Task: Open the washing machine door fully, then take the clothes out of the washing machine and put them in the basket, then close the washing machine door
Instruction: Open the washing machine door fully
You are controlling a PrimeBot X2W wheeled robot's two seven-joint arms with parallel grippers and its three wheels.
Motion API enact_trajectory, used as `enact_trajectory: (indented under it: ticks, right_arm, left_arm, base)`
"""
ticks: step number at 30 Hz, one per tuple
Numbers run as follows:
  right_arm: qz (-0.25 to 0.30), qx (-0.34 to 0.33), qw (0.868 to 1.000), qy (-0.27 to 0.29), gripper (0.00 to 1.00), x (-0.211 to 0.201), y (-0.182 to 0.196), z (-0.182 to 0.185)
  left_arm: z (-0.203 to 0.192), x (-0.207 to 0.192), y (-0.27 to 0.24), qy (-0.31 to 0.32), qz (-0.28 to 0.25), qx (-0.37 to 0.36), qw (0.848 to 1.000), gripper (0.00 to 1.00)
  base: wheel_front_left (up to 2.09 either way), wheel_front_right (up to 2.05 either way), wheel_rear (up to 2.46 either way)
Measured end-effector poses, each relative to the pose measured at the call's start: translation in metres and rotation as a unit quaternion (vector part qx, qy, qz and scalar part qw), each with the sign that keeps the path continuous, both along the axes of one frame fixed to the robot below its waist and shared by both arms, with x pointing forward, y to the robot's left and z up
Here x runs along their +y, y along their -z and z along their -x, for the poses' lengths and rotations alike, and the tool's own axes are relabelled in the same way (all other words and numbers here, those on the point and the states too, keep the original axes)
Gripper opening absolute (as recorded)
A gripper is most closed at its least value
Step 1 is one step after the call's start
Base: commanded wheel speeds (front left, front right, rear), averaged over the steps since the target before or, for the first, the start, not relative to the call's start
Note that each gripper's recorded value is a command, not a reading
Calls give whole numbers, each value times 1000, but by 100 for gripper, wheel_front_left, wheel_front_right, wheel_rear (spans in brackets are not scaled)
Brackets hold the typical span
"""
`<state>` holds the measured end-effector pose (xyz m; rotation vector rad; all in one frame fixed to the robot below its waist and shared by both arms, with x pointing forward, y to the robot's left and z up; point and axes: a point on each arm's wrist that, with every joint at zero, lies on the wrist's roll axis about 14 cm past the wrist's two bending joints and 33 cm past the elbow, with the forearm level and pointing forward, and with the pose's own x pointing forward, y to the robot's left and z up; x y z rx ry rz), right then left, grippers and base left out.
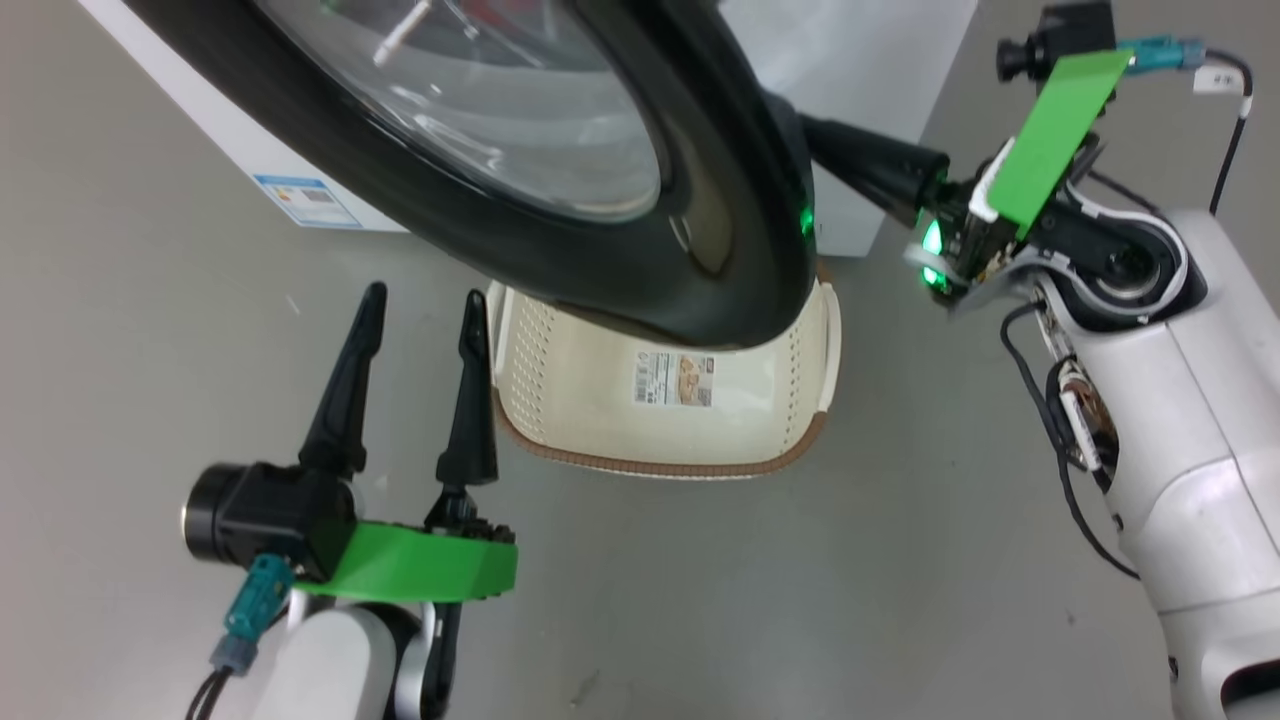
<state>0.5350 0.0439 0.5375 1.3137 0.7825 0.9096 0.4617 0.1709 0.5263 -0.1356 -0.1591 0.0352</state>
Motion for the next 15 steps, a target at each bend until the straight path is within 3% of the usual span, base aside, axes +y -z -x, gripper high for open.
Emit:
enact_trajectory:
  ticks: [15]
  right_arm:
    - [2,-9,998,-65,0,32,-10,62]
  left_arm:
    - [43,24,-17,-42,8,-9,999,100]
  base:
    - [0,0,0]
